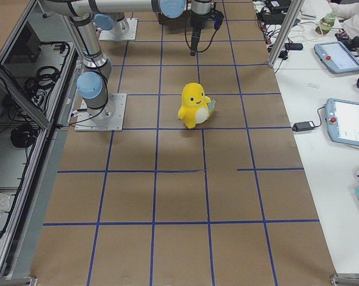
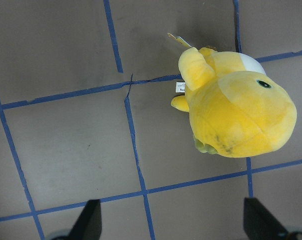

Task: Pull drawer sideways

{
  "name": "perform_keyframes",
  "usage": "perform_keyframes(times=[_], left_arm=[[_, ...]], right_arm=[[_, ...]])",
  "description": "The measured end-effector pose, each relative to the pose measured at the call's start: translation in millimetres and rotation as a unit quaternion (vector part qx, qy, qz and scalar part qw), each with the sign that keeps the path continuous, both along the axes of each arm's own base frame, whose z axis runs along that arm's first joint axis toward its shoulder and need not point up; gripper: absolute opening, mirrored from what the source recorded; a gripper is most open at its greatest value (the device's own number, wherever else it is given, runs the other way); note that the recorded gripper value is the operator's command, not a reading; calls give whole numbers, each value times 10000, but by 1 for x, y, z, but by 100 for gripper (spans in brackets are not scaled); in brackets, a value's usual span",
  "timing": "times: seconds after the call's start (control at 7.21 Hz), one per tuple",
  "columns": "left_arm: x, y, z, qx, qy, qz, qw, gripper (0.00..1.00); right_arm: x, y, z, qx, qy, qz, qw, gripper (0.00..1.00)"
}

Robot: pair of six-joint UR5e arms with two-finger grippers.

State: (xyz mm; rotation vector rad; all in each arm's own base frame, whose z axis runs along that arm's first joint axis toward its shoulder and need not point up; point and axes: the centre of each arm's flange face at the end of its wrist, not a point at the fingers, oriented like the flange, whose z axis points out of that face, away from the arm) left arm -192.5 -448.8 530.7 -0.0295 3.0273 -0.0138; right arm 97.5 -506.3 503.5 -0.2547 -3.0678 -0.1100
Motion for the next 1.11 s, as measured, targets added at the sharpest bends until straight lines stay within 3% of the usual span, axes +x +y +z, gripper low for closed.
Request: perform_keyframes(times=[0.42,0.55,1.11], left_arm=[[38,-14,11,-169,857,-24,9962,100],[46,-17,13,-212,982,-61,9949,100],[50,-14,13,-231,983,-124,9948,100]], right_arm=[[0,0,0,3,0,0,10000,100],[0,0,0,3,0,0,10000,100],[0,0,0,2,0,-1,10000,100]])
